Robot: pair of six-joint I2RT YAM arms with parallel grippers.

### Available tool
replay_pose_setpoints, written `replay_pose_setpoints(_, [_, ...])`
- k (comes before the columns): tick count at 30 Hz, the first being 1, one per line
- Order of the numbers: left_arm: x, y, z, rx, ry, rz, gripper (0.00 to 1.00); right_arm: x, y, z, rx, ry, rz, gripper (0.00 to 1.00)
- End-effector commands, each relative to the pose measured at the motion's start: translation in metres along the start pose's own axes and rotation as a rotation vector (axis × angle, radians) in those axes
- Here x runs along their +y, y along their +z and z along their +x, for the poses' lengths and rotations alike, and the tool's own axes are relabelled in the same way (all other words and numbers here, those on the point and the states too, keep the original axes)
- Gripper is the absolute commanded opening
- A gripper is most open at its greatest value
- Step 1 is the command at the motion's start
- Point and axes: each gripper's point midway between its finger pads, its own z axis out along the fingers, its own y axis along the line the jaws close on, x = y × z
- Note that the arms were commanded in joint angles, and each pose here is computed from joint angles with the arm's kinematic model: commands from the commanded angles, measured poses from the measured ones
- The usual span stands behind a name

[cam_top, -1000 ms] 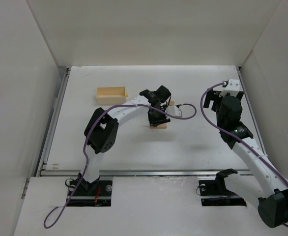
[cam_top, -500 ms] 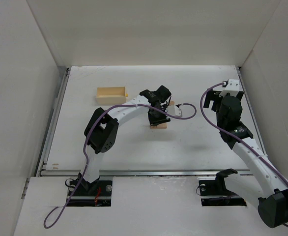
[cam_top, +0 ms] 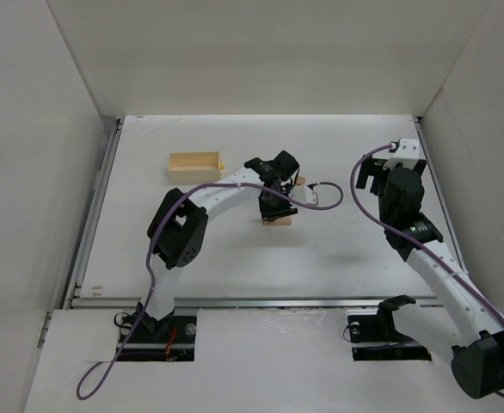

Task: Build the wood block tower

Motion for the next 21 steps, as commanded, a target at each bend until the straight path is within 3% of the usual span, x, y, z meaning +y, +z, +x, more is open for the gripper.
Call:
replay_pose_setpoints(1, [0.0002,-0.0027,-0.0027,-0.007,0.013,-0.008,0.0,-0.0046,0.0004,-0.016,-0.062,0.032,0.021,0.98])
replay_pose_setpoints(21, [0.0017,0.0008,0.0015,0.006,0.003,-0.024,0.0,-0.005,0.0004,-0.016,-0.062,0.023,0.021,0.98])
